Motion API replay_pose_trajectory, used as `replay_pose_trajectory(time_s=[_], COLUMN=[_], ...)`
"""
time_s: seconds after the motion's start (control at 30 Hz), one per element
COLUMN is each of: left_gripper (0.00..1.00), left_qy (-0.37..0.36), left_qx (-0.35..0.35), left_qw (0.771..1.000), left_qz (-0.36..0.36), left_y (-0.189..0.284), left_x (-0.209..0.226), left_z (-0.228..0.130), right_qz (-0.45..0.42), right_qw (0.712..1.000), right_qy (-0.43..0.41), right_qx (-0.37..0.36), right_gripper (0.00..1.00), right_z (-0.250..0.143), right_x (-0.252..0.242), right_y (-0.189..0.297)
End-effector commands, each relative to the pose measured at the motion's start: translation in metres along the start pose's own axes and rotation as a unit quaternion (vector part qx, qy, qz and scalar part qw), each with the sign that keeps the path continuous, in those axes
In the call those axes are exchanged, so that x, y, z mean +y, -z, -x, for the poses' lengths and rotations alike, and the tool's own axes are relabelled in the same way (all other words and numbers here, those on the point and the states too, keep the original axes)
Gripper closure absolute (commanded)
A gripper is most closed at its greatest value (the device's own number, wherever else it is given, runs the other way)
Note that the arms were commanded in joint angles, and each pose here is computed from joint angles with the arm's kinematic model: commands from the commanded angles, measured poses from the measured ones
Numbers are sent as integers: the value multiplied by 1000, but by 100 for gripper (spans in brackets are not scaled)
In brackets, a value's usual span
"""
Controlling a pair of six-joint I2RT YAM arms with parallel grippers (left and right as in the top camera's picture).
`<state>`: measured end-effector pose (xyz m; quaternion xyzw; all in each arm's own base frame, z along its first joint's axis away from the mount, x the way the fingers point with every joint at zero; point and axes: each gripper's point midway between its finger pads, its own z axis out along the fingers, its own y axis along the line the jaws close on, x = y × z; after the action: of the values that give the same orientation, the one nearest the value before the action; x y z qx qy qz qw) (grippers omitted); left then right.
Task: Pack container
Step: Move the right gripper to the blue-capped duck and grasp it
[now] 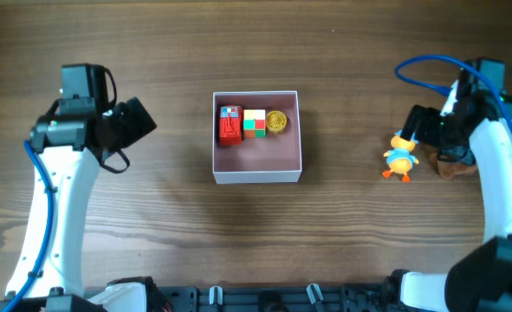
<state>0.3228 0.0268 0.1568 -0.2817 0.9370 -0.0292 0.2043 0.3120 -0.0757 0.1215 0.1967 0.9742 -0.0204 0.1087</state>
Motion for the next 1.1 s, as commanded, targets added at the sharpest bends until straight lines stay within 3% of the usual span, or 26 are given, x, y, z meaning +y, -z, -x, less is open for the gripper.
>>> replay_pose_trajectory(time_s=[0.0,0.33,0.57,0.8,0.9,0.97,1.07], left_gripper=[3,4,4,4,3,3,4], left_qy=[-29,-29,-29,-29,-29,-29,-29], left_qx=[14,20,20,20,20,20,19], left_qw=[999,999,999,999,999,999,999], left_qz=[-3,-1,-1,-1,-1,-1,-1], left_y=[-14,-18,-18,-18,-18,-18,-18], left_x=[0,1,1,0,0,0,0], left_z=[-12,-14,-14,-14,-14,-14,-14], right_qz=[-1,3,-2,-2,-2,-2,-3], right_qw=[999,992,991,991,991,991,991], right_qy=[24,38,28,25,24,23,18], right_qx=[38,118,133,133,133,133,134], right_gripper=[0,0,1,31,50,55,74], right_z=[-5,-36,-41,-41,-41,-41,-42], right_x=[4,7,6,6,6,6,6], right_y=[-28,-99,-114,-114,-114,-114,-114])
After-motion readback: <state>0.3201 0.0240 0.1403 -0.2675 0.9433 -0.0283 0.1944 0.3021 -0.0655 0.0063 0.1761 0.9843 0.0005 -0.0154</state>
